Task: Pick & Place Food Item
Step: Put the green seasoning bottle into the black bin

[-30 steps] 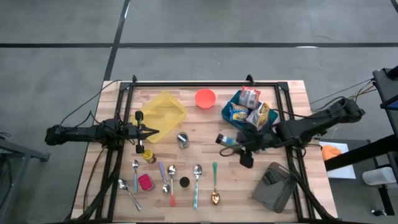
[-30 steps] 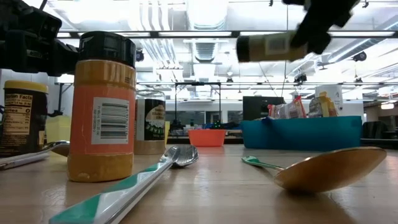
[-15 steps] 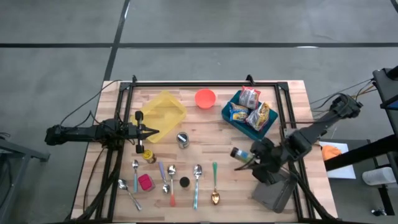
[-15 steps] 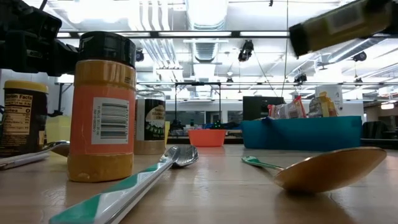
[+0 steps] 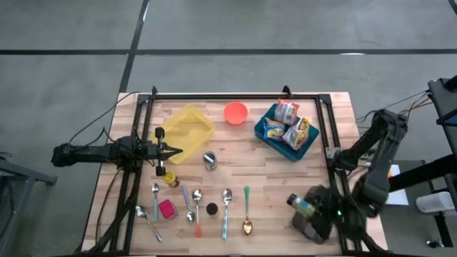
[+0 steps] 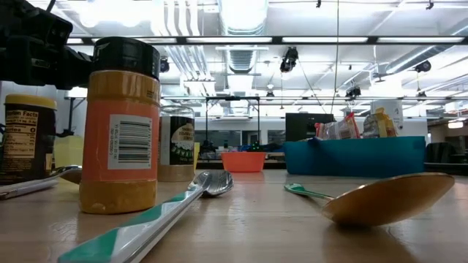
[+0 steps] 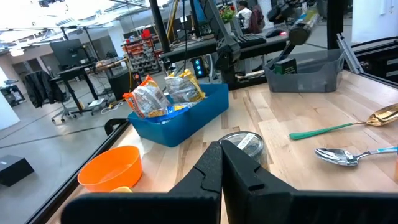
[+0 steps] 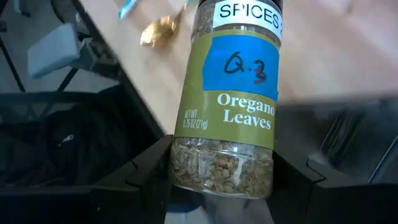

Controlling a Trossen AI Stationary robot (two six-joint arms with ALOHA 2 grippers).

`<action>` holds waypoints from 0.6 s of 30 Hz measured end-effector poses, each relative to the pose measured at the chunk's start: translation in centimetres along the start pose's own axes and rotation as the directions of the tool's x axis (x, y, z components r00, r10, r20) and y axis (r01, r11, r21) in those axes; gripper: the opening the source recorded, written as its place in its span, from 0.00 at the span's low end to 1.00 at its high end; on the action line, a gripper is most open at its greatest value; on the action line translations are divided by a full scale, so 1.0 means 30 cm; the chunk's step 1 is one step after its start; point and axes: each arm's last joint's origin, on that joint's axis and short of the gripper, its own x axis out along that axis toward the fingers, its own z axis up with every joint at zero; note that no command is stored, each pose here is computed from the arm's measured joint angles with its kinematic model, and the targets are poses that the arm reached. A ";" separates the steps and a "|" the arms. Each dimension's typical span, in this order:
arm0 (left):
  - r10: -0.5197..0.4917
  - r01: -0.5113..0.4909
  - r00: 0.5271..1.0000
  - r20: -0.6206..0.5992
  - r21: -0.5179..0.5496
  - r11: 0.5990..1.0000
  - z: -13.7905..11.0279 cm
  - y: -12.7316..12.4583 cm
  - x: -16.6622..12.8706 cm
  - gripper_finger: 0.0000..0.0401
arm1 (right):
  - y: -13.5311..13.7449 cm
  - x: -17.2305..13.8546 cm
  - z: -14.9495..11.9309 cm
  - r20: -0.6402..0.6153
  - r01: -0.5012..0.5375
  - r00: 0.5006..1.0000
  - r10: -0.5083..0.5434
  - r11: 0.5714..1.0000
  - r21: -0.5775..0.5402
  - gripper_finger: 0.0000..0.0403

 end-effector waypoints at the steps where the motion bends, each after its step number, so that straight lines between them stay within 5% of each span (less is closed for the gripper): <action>1: 0.000 0.000 1.000 0.000 0.000 1.000 0.000 0.000 0.000 0.00 | 0.011 0.003 -0.023 -0.006 0.009 1.000 -0.009 1.000 0.014 0.48; 18: 0.000 0.000 1.000 0.000 0.000 1.000 0.000 0.000 0.000 0.00 | 0.153 0.135 -0.239 -0.026 0.288 0.958 -0.287 0.953 0.096 0.48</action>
